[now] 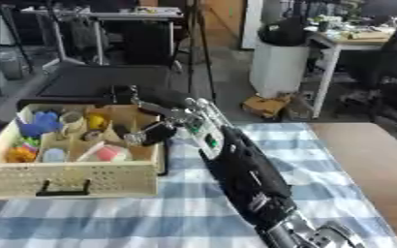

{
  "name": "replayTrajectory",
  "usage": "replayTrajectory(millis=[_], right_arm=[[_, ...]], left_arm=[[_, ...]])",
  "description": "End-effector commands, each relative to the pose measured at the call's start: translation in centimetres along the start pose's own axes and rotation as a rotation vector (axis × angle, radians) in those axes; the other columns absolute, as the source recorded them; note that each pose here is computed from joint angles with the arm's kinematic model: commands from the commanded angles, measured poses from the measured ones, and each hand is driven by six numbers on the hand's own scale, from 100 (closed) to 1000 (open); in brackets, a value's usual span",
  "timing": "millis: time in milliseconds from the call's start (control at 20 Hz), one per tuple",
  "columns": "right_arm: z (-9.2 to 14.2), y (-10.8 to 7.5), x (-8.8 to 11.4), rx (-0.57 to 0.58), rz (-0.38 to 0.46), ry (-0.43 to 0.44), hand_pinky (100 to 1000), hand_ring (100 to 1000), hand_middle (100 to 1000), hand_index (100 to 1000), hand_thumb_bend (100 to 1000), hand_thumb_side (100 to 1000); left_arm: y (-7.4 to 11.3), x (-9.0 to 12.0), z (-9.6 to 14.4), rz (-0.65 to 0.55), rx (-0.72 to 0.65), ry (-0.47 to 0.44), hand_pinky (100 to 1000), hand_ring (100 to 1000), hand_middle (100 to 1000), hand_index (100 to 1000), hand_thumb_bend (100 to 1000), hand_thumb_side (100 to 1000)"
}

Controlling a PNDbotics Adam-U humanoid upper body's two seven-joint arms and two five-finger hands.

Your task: Pick up objects from table and place into drawer.

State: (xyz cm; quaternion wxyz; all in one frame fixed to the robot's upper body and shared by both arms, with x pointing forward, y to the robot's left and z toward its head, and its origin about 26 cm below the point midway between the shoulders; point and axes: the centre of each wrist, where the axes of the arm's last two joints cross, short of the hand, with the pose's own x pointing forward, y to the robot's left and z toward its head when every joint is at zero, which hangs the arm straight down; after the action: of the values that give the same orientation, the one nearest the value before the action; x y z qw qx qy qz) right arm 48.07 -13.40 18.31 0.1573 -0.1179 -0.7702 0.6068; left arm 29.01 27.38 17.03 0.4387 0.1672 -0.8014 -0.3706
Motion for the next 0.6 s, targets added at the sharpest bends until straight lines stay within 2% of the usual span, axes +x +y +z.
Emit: replayTrajectory(millis=[50,300,450,600], right_arm=[[0.2,-2.2,-0.2,0.000,0.040,-0.016,924,832,901,895,100,188],[1.5,-4.7,-0.2,-0.119,0.059,0.003,870,754,856,871,100,104],[3.5,-6.7,-0.3,-0.247,0.068,0.043,787,675,807,839,100,100],[5.9,-7.5,-0.4,-0.353,0.048,0.097,749,625,778,819,100,100]], left_arm=[[0.5,0.5,-0.1,-0.018,0.005,-0.020,100,100,100,779,100,1000],[0.8,0.4,0.0,-0.038,0.000,-0.018,100,100,100,777,100,1000],[1.1,0.3,0.2,-0.065,-0.009,-0.016,100,100,100,773,100,1000],[1.5,0.0,0.6,-0.090,-0.028,-0.017,100,100,100,760,100,1000]])
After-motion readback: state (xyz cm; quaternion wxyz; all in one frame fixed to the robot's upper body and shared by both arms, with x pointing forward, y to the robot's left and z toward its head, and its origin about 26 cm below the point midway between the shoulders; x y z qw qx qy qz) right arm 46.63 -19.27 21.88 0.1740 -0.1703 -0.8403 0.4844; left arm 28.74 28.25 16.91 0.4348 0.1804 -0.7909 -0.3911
